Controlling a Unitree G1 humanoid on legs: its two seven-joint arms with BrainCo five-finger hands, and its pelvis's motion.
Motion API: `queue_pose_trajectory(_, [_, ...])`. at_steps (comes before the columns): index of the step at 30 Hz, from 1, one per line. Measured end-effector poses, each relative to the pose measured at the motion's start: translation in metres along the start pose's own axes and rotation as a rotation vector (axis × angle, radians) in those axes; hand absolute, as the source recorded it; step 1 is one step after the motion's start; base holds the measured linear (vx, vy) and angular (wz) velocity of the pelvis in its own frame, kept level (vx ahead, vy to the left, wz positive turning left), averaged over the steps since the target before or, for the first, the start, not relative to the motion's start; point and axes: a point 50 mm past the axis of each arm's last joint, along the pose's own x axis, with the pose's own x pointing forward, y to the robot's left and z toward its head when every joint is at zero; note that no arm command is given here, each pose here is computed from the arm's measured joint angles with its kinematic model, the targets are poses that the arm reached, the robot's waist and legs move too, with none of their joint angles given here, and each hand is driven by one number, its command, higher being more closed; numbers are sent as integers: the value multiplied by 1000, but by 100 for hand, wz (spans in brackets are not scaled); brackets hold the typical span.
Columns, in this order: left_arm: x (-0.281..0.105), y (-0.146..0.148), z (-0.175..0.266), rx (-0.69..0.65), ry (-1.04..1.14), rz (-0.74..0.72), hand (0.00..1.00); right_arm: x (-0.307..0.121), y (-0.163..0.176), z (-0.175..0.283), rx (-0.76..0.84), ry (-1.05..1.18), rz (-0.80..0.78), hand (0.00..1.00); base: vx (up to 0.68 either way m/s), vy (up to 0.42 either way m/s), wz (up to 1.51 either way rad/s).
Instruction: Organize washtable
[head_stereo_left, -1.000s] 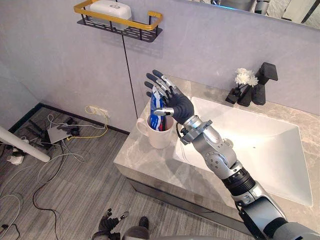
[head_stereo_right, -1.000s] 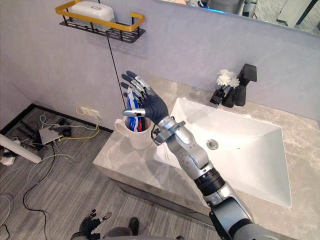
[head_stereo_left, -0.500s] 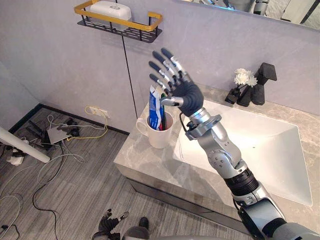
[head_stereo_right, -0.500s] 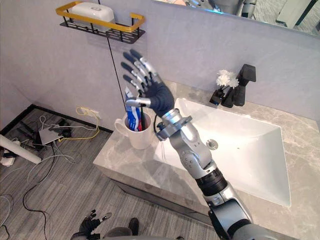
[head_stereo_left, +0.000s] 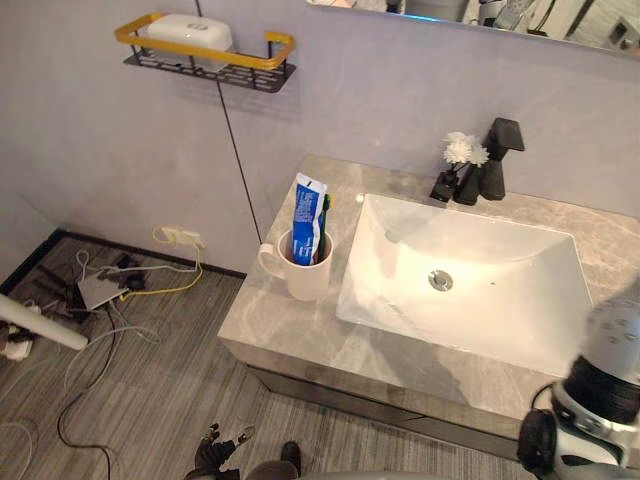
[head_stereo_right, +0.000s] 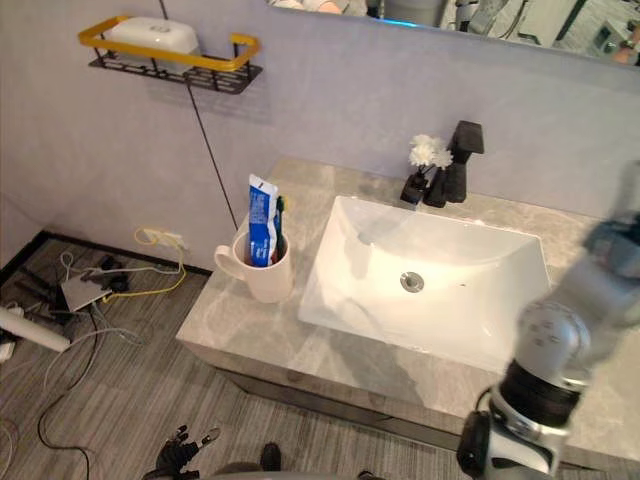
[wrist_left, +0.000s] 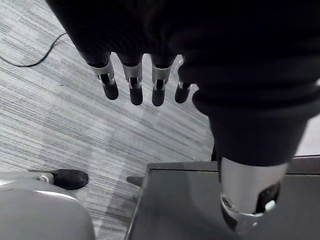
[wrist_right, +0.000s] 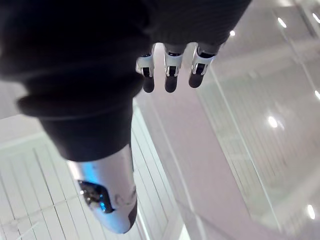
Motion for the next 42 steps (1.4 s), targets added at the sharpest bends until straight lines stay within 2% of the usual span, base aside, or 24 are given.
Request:
queue_pose_trajectory(1, [0, 0, -1, -1, 2, 1, 0, 0, -10, 3, -49, -1, -24, 0, 13, -30, -5])
queue_pose_trajectory(3, [-2, 3, -6, -11, 17, 11, 0, -6, -50, 17, -307, 38, -120, 0, 6, -32, -10])
queue_pose_trajectory(7, [-4, -7, -12, -85, 51, 1, 0, -30, -89, 31, -597, 182, -226, 0, -12, -12, -11])
queue_pose_trajectory(9, [-4, -17, -10, -135, 54, -15, 0, -62, -114, 33, -772, 338, -334, 0, -53, -24, -24])
queue_pose_trajectory(11, [-3, -17, -9, -155, 56, -13, 0, -86, -129, 34, -849, 445, -411, 0, -55, -19, -24])
queue_pose_trajectory(13, [-1, -23, -2, -181, 50, -31, 0, -129, -150, 42, -945, 619, -562, 0, -49, -8, -10])
queue_pose_trajectory(17, [0, -32, 3, -192, 44, -52, 0, -182, -161, 46, -988, 815, -698, 0, -19, 4, -4])
queue_pose_trajectory(21, [0, -37, 3, -181, 50, -70, 0, -256, -172, 40, -989, 1133, -838, 0, 30, 9, -6])
queue_pose_trajectory(22, [0, -37, 2, -179, 55, -72, 0, -267, -171, 38, -982, 1183, -849, 0, 42, -1, -5])
queue_pose_trajectory(27, [1, -48, 4, -143, 71, -115, 0, -372, -153, 42, -876, 1724, -890, 0, 21, -4, -3])
queue_pose_trajectory(30, [2, -51, 6, -140, 66, -130, 0, -410, -139, 53, -801, 1961, -873, 0, 0, 0, 0])
queue_pose_trajectory(42, [4, -47, 8, -125, 55, -141, 0, -453, -105, 59, -632, 2306, -638, 0, 2, -5, 2])
